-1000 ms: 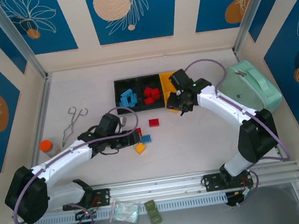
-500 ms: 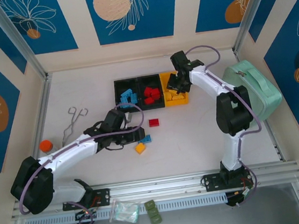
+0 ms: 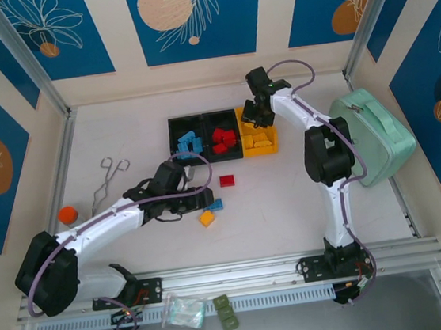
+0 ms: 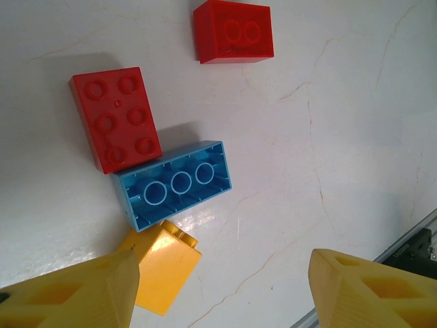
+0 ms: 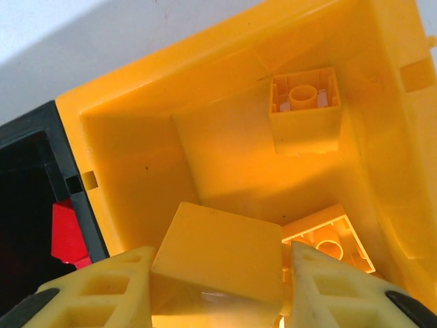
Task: Sort the legos into containers by color
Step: Place the lego in the container.
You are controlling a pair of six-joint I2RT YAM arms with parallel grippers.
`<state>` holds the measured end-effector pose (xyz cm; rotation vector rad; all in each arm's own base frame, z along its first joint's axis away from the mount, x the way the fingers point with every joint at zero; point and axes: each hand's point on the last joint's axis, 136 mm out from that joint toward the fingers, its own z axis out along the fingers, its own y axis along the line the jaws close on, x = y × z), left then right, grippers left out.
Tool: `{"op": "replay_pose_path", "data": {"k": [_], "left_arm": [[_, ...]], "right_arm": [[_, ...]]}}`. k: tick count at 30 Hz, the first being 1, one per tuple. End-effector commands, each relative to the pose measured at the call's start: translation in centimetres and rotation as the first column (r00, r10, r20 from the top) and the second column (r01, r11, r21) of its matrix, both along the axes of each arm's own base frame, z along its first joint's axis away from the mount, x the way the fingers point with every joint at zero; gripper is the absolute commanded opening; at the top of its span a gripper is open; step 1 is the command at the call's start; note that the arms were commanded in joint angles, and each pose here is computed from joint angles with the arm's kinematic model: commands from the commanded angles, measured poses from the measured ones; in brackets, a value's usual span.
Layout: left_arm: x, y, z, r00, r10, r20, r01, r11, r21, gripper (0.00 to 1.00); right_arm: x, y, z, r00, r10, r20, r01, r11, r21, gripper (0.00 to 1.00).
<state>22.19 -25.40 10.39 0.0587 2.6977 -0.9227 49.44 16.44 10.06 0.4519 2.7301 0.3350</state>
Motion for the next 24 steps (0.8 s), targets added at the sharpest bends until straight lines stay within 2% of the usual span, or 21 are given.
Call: {"op": "replay_pose_path", "data": {"k": [1,6,10,14,19,24], "left_arm": [[-0.5,0.3,0.2,1.000,0.001,-0.007,-0.001,1.000,0.010,0.66],[-0.6,0.3,-0.1,1.000,0.003,-0.015,-0.003,1.000,0.007,0.66],[-0.8,0.4,-0.3,1.000,0.005,-0.020,-0.005,1.000,0.009,0.67],[-0.9,0.5,-0.2,1.000,0.008,-0.019,-0.008,1.000,0.007,0.66],[-1.2,0.8,-0.3,1.000,0.006,-0.025,-0.006,1.000,0.015,0.66],[-1.8,1.1,-0.3,1.000,-0.007,-0.025,0.008,1.000,0.025,0.67]], "right_arm": [[0.0,-0.6,-0.5,1.000,-0.016,-0.026,0.016,1.000,-0.025,0.39],[0.2,-0.8,-0.9,0.999,-0.028,-0.028,0.027,0.999,-0.038,0.42],[0.2,-0.9,-0.4,1.000,-0.024,-0.020,0.023,0.999,-0.049,0.53],[0.2,-0.9,0.9,1.000,-0.020,0.006,0.020,0.999,-0.048,0.58],[-0.7,-0.6,3.7,0.998,-0.004,0.059,0.006,0.999,-0.033,0.59],[-3.4,0.0,6.9,0.992,0.028,0.125,-0.028,1.000,-0.005,0.58]]}}
